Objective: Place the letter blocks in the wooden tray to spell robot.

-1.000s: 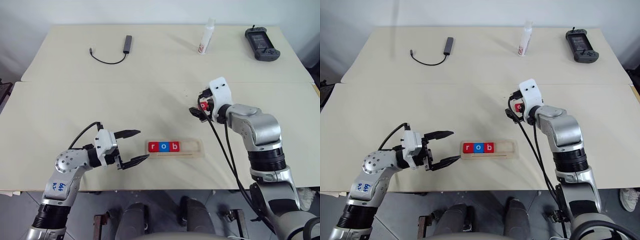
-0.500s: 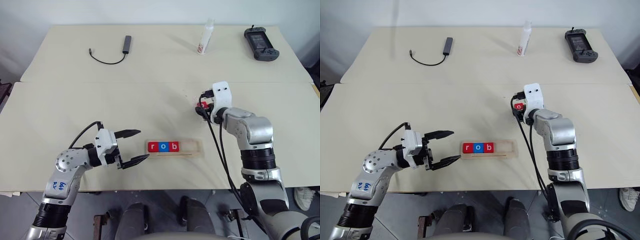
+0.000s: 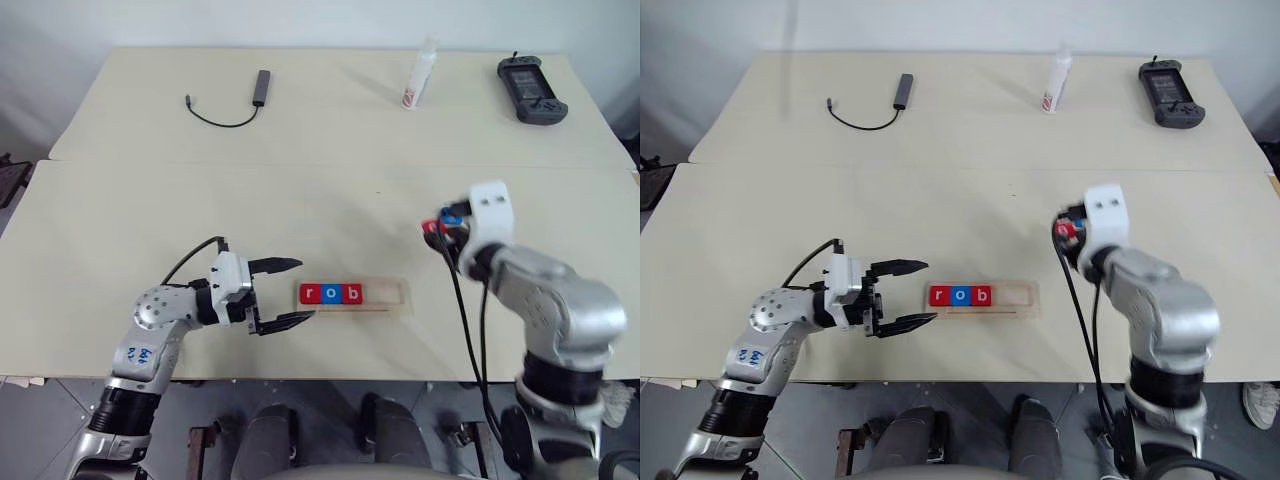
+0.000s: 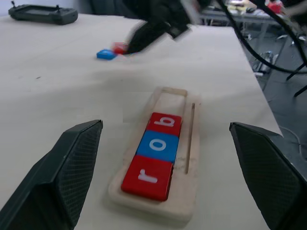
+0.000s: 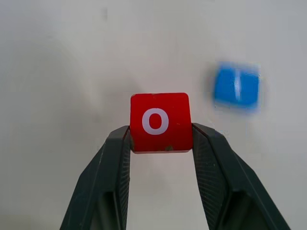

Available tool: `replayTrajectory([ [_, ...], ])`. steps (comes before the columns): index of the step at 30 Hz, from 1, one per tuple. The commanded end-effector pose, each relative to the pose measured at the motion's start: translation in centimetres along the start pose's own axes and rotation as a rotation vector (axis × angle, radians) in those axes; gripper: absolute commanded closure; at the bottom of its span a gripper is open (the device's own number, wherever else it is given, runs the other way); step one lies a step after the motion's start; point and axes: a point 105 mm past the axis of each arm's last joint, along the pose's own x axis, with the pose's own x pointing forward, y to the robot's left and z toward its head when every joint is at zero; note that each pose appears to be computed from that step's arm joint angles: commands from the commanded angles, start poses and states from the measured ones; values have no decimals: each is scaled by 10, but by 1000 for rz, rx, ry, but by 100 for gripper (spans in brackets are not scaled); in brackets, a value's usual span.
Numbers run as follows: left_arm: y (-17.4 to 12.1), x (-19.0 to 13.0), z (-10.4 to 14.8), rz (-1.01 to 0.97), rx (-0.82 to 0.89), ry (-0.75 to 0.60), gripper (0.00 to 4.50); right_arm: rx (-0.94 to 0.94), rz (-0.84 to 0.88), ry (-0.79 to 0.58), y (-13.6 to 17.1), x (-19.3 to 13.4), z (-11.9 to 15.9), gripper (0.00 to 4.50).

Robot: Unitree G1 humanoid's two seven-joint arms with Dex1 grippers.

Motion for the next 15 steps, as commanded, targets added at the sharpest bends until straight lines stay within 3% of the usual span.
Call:
replayTrajectory([
  [1, -2, 5, 4, -52, 17, -23, 0, 20, -22, -13, 6, -27, -12, 305],
  [7, -1, 10, 4, -90, 12, -28, 0, 26, -44, 18, 20, -43, -40, 305],
  [8, -1, 10, 4, -91, 12, -29, 0, 34, -57, 23, 18, -43, -42, 249],
  [10, 0, 10, 4, -90, 12, -29, 0, 36, -66, 20, 15, -41, -40, 210],
  [15, -1, 5, 4, -77, 15, -21, 0, -31, 15, 26, 9, -40, -30, 36],
])
